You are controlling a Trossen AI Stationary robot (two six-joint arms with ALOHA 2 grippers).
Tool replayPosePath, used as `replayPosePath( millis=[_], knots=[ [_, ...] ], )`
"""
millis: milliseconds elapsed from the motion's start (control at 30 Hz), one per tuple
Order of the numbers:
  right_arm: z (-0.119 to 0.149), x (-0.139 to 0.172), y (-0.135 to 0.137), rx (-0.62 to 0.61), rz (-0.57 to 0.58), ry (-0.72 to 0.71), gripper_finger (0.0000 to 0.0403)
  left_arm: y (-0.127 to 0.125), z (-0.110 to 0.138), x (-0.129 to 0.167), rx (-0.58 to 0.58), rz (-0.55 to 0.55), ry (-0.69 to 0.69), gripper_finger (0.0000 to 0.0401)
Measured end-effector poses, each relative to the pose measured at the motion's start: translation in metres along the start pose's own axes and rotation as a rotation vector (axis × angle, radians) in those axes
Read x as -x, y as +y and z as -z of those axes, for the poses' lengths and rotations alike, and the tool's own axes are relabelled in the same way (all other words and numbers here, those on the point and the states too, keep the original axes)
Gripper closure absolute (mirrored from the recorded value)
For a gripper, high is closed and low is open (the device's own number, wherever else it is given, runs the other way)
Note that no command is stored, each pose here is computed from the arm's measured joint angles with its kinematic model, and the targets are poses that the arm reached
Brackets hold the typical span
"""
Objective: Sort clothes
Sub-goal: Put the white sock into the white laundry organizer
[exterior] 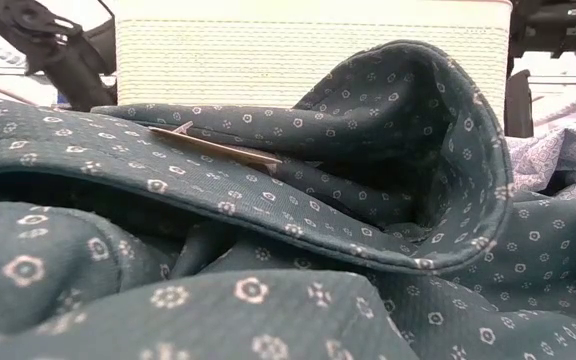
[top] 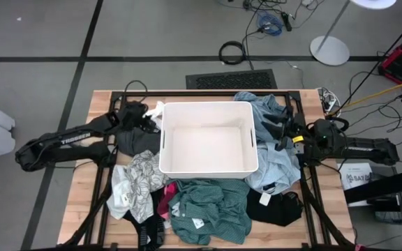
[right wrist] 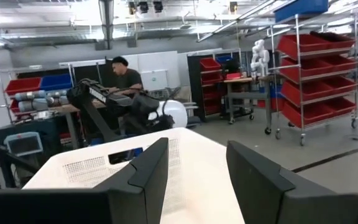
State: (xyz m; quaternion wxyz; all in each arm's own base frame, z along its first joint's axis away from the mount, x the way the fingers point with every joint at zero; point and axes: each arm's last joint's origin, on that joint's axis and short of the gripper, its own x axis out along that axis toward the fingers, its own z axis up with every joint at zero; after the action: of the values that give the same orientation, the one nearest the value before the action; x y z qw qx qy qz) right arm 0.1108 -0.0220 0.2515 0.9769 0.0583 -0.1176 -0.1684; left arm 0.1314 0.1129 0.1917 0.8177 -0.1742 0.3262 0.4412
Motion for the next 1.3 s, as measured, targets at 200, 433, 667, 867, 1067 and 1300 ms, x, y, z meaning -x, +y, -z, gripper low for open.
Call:
replayPosePath(
  millis=[200,433,667,867,1067,1300],
  knots=[
    [0.0,0.0,-0.001,-0.015,0.008,-0.002,0.0252,0.013,0.001,-0.022,-0.016,0.033,0.116,0.0223],
    [0.0,0.0,-0.001,-0.019,0.007,-0.001,0.0252,0.018,0.004,-0.036,-0.05,0.02,0.172,0.0223],
    [0.0,0.0,-0.001,-0.016,0.007,0.003,0.0252,0.016,0.005,-0.051,-0.084,0.048,0.185,0.0223],
    [0.002,0.0,-0.001,-0.009,0.008,0.021,0.0252,0.018,0.005,-0.063,-0.067,0.049,0.178,0.0223],
    [0.003,0.0,-0.001,-0.014,0.01,0.031,0.0252,0.018,0.003,-0.063,-0.067,0.072,0.16,0.025],
    [0.003,0.0,-0.001,-0.016,0.01,0.031,0.0252,0.018,0.003,-0.063,-0.07,0.065,0.166,0.0362]
  ],
)
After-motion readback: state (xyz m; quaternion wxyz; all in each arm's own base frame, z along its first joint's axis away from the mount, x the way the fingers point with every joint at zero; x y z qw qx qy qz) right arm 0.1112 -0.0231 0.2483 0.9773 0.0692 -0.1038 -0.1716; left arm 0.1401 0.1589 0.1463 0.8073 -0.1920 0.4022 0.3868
